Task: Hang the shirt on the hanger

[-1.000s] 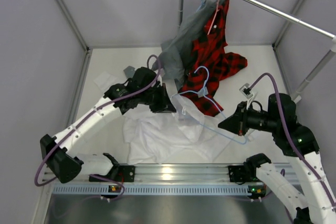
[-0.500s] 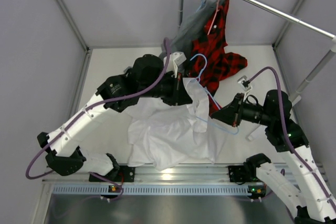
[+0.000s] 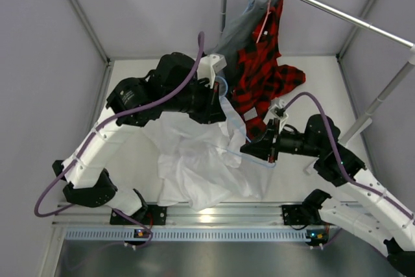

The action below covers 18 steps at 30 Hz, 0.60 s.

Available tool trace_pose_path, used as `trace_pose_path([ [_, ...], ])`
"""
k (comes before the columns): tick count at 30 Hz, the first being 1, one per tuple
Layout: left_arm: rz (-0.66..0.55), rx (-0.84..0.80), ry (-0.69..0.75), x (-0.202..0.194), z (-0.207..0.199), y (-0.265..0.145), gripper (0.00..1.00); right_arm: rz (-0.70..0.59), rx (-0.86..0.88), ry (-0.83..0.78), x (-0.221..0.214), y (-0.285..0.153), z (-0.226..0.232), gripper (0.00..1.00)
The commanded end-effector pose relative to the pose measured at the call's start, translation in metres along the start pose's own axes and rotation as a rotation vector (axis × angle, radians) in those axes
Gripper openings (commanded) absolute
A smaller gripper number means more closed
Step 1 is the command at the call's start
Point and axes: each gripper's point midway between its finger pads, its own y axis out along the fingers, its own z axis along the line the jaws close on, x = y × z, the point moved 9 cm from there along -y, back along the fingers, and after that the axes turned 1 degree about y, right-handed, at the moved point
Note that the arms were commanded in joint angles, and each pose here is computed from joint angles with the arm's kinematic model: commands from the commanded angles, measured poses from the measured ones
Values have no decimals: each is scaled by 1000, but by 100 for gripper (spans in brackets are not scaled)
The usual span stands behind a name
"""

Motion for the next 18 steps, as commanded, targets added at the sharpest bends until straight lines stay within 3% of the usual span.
trace_pose_path([
  [1,-38,-117,60,8,-15,-23,0,-59,-3,-184,30,22,10,0],
  [13,-10,-150,178,0,-14,-44,0,-343,-67,-252,54,35,7,0],
  [14,-17,-157,188,3,-15,-46,8,-397,-45,-265,59,35,11,0],
  [15,-35,-166,201,6,-17,-48,23,-401,-37,-260,54,37,10,0],
  [17,-57,-190,230,11,-20,-50,72,-442,-27,-265,54,37,11,0],
  [18,-96,-201,240,18,-24,-55,78,-451,-25,-265,54,38,10,0],
])
